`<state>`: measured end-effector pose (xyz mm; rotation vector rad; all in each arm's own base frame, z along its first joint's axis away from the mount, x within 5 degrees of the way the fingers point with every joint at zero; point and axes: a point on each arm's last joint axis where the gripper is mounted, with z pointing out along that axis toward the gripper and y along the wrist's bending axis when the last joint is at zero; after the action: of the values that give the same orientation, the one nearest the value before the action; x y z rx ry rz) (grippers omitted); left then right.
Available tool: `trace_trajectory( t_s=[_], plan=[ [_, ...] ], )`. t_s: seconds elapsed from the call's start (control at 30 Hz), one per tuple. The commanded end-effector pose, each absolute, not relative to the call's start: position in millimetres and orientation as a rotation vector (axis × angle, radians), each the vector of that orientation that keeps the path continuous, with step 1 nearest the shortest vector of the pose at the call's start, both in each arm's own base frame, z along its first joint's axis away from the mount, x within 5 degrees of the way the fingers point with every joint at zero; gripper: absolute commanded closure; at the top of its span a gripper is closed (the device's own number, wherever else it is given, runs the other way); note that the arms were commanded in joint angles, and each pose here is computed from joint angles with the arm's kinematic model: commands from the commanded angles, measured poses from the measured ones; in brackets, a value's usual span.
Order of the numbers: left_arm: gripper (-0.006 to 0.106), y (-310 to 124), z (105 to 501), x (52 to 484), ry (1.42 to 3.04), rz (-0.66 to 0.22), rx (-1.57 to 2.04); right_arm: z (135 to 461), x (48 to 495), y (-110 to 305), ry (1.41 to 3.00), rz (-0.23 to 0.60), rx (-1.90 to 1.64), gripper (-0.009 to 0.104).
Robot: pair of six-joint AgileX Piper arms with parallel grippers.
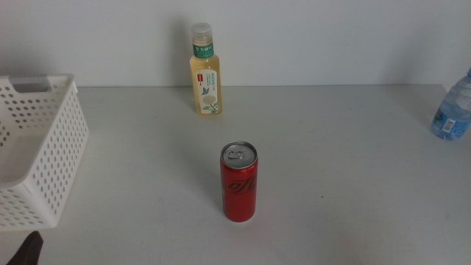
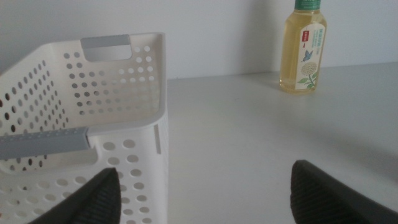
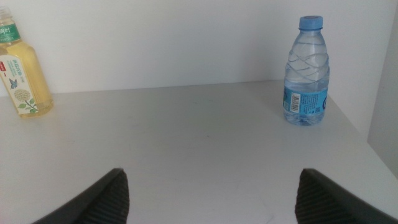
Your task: Use arms to grab the bottles and put them into the dustbin to the left of the table.
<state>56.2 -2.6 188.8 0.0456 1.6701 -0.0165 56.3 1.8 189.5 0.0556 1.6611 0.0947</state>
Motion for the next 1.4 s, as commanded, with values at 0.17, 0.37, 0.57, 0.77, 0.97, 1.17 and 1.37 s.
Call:
trace_trajectory(
  t_s=[0.17, 0.37, 0.57, 0.77, 0.97, 1.17, 1.37],
  plan=[
    [0.007, -13, 196, 62, 1.629, -0.204, 0.109, 201, 55, 1, 1.554, 0.072, 0.037, 0.02],
    [0.007, -33, 199, 77, 1.629, -0.358, 0.282, 201, 55, 1, 1.554, 0.072, 0.037, 0.02],
    [0.007, -61, 200, 92, 1.575, -0.479, 0.423, 201, 55, 1, 1.554, 0.072, 0.037, 0.02],
    [0.007, -84, 191, 101, 1.554, -0.534, 0.504, 201, 55, 1, 1.554, 0.072, 0.037, 0.02],
    [0.007, -95, 185, 106, 1.514, -0.542, 0.531, 201, 55, 1, 1.554, 0.072, 0.037, 0.02],
    [0.007, -101, 181, 110, 1.49, -0.547, 0.546, 201, 55, 1, 1.554, 0.072, 0.037, 0.02],
    [0.007, -100, 180, 110, 1.494, -0.544, 0.544, 201, 55, 1, 1.554, 0.072, 0.037, 0.02]
  ],
)
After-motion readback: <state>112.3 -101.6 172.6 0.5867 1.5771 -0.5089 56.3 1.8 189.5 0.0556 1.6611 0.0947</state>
